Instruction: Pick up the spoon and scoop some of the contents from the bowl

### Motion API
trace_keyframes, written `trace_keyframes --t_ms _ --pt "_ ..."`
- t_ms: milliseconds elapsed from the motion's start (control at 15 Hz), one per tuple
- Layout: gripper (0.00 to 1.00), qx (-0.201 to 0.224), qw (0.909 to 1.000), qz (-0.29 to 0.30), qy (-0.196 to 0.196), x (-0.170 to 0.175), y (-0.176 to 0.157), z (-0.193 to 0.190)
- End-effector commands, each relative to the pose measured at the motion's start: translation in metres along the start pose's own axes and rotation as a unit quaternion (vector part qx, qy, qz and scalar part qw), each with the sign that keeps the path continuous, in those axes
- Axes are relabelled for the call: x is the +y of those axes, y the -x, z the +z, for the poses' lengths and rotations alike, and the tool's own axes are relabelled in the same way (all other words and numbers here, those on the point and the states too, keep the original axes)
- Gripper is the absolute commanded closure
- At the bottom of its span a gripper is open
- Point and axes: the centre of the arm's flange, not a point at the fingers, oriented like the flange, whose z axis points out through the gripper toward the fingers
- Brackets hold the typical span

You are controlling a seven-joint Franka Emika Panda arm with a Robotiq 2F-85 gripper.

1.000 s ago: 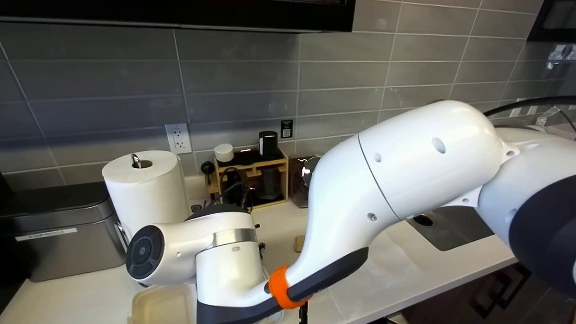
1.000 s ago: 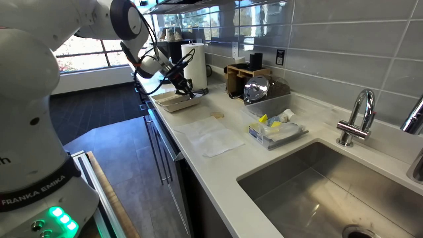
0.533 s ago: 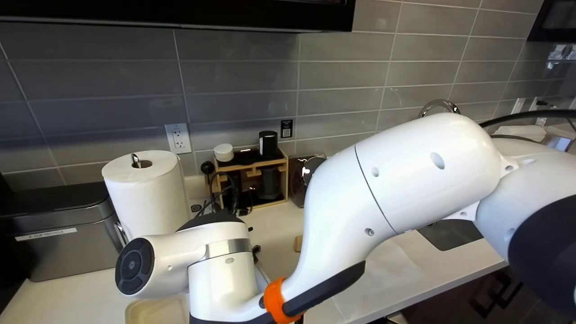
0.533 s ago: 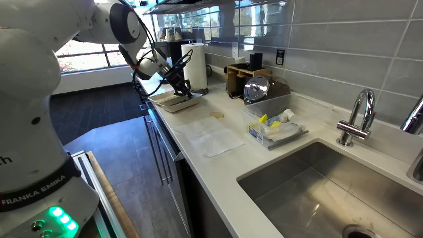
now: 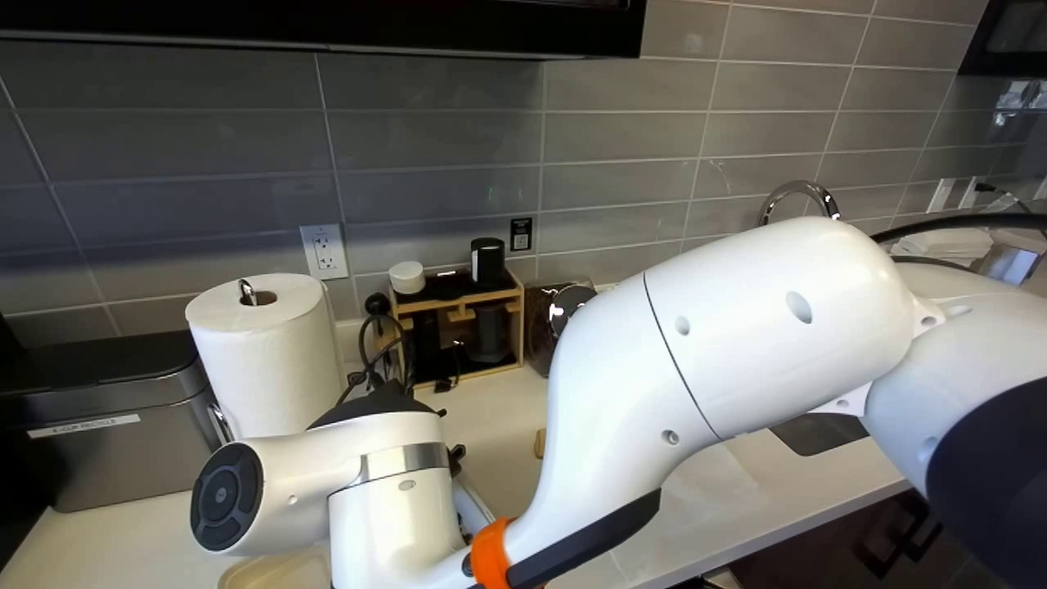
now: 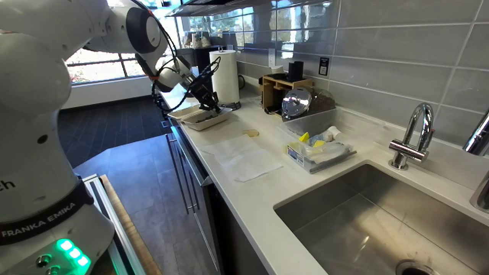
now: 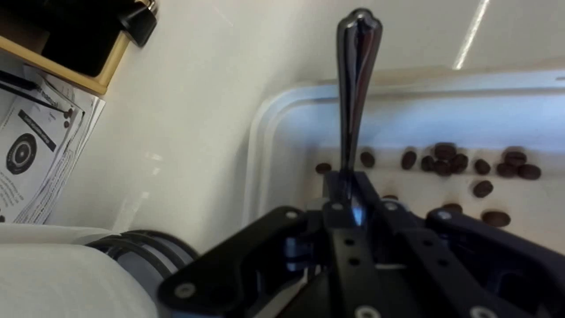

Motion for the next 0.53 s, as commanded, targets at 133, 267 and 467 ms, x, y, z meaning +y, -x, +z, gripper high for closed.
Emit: trace_keyframes --t_ms 133,267,467 --pt "0.98 -0.004 0.998 -0.063 -0.003 0.005 -0.0143 0.0055" --pt "0.98 -0.003 0.996 -0.09 0.002 0.0075 -0.013 0.0052" --pt "0.98 0.007 0.992 -0.126 0.002 0.0092 -0.0134 0.0053"
